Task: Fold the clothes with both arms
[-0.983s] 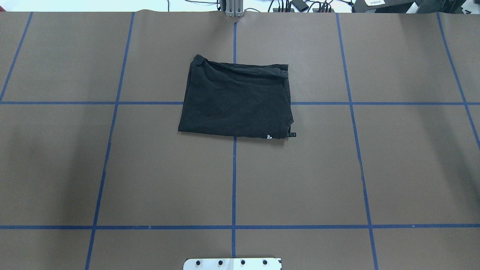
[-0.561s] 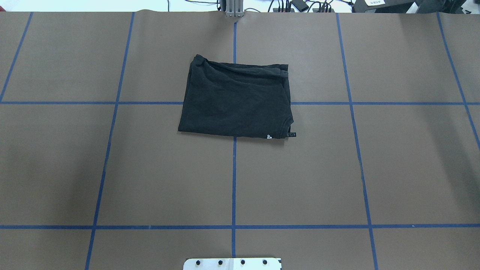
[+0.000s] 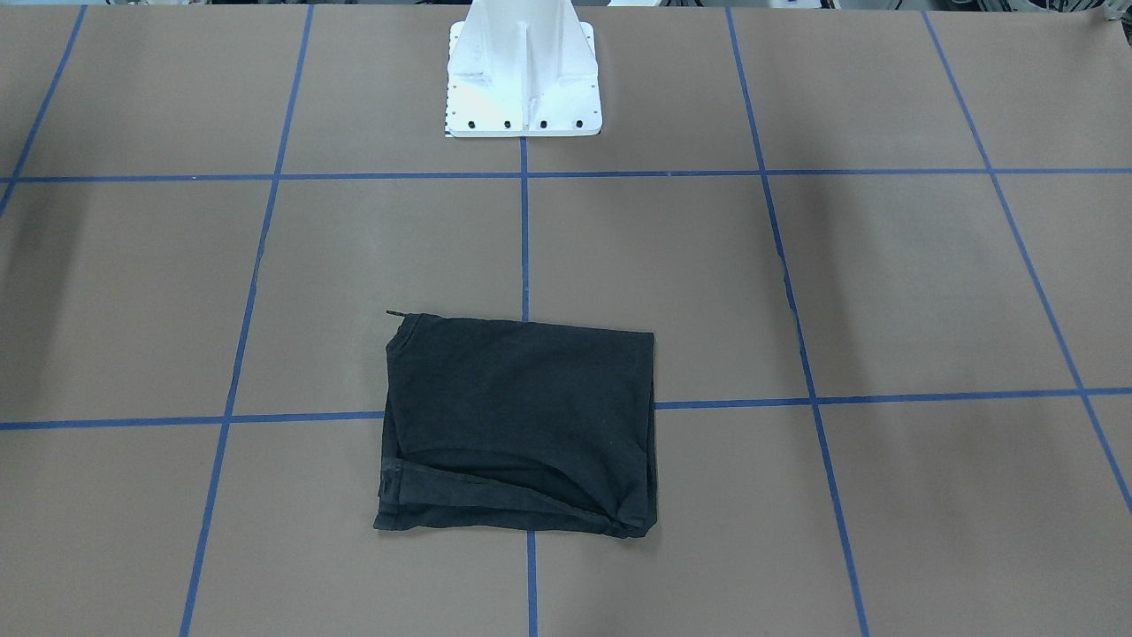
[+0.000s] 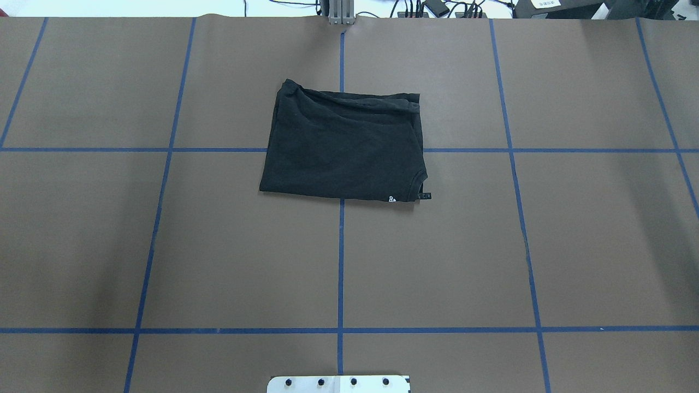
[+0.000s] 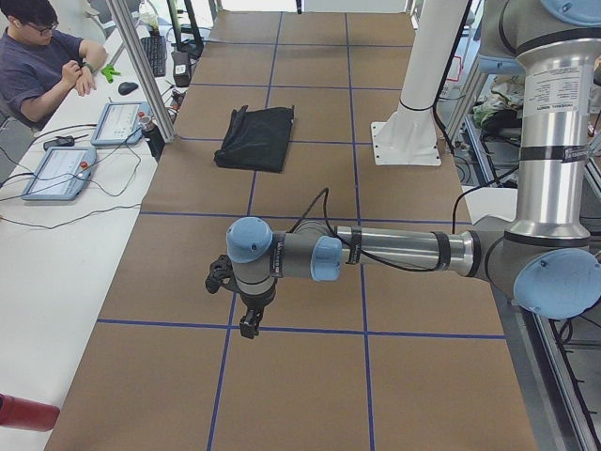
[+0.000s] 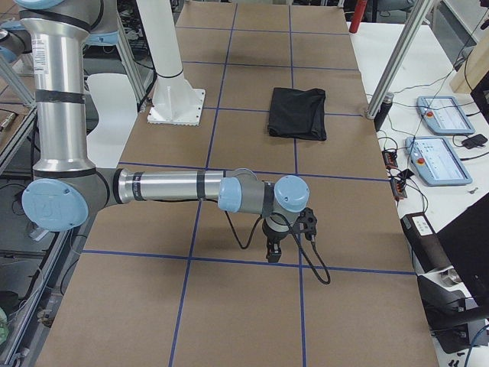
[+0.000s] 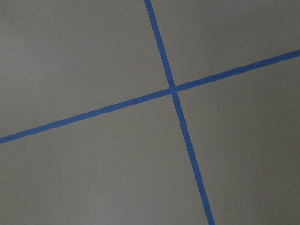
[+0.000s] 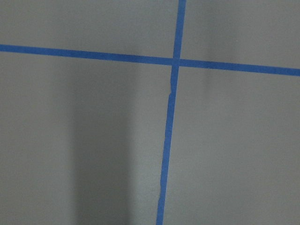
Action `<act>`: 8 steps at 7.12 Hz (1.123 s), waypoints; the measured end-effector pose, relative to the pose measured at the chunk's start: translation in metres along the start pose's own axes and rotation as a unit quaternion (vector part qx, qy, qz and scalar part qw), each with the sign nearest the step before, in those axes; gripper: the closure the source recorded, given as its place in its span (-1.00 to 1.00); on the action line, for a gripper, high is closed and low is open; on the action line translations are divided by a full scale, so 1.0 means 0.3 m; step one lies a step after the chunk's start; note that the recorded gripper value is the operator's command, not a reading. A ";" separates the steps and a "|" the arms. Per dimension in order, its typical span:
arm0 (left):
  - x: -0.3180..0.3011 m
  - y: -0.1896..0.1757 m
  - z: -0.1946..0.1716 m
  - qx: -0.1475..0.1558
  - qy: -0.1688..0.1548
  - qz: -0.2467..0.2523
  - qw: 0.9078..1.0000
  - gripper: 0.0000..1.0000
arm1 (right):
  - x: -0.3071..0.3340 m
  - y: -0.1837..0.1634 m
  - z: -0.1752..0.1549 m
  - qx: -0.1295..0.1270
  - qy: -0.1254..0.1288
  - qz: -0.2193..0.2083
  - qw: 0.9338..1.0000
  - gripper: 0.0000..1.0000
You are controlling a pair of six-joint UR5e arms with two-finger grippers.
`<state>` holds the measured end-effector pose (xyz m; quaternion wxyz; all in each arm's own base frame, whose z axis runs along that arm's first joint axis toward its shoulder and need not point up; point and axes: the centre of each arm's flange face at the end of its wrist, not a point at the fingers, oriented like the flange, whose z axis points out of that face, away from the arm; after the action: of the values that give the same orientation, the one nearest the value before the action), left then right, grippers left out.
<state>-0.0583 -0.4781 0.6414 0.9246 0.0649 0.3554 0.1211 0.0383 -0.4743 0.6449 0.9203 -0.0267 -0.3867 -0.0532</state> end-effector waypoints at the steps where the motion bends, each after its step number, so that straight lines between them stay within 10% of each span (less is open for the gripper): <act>1: -0.002 0.006 0.006 -0.001 0.002 -0.002 1.000 -1.00 | -0.003 0.033 0.001 0.000 0.000 0.000 1.000 -1.00; 8: -0.004 -0.014 0.005 -0.001 -0.002 0.000 1.000 -1.00 | -0.048 0.138 -0.093 0.032 -0.024 -0.003 0.999 -1.00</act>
<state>-0.0574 -0.4824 0.6422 0.9252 0.0641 0.3538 0.1214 0.0529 -0.4345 0.6149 0.9109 0.0031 -0.4104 -0.0426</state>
